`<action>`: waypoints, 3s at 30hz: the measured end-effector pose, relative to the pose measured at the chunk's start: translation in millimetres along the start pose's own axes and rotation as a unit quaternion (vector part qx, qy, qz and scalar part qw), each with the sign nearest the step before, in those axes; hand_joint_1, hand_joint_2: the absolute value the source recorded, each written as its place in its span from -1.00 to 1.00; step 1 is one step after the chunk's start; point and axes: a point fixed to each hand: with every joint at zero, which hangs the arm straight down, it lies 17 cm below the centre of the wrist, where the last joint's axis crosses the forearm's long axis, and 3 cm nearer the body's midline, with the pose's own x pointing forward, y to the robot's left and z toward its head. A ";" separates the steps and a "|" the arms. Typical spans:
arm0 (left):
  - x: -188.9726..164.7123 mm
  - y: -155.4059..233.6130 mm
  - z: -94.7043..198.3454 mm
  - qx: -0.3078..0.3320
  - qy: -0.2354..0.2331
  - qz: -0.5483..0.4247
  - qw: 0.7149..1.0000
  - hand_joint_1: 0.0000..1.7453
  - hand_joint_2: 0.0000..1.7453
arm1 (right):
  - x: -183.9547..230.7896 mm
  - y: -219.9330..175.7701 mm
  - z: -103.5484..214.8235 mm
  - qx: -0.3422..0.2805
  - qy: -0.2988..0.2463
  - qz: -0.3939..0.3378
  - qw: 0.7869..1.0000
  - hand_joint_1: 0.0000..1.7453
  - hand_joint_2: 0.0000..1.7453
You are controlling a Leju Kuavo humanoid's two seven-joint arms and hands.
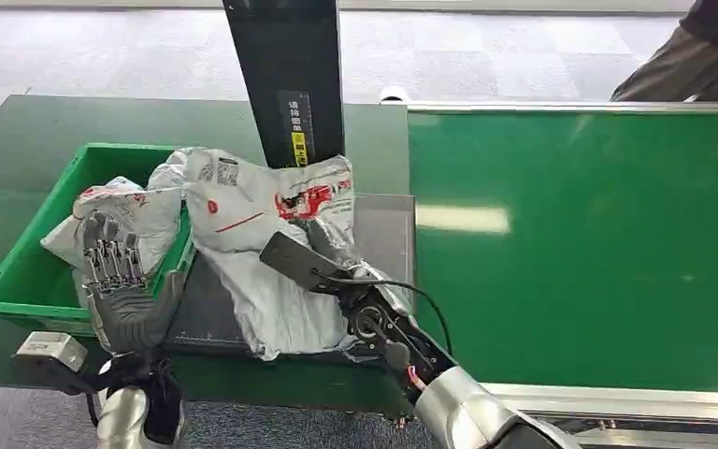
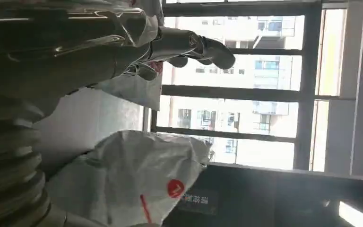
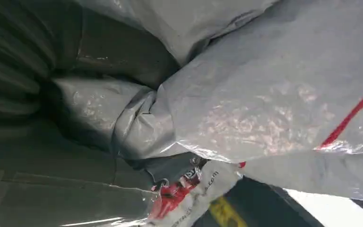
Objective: Moved the parcel from conveyor to table for the left to box.
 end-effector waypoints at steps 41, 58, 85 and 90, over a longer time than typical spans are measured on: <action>-159.4 -172.9 128.3 -0.384 0.101 -0.290 0.871 -1.00 1.00 | 142.5 -248.1 244.3 -0.421 -0.447 -0.207 0.761 -1.00 1.00; -196.9 -236.1 178.5 -0.523 0.106 -0.411 0.739 1.00 1.00 | 160.1 -268.4 285.7 -0.462 -0.475 -0.184 0.726 -1.00 1.00; 112.6 -75.1 -52.7 0.012 -0.230 -0.183 0.956 1.00 1.00 | 132.0 -273.8 288.0 -0.497 -0.434 -0.169 0.733 -1.00 1.00; 120.6 -26.3 -95.1 0.073 -0.249 -0.231 0.938 1.00 1.00 | 130.1 -272.0 284.3 -0.496 -0.429 -0.166 0.737 -1.00 1.00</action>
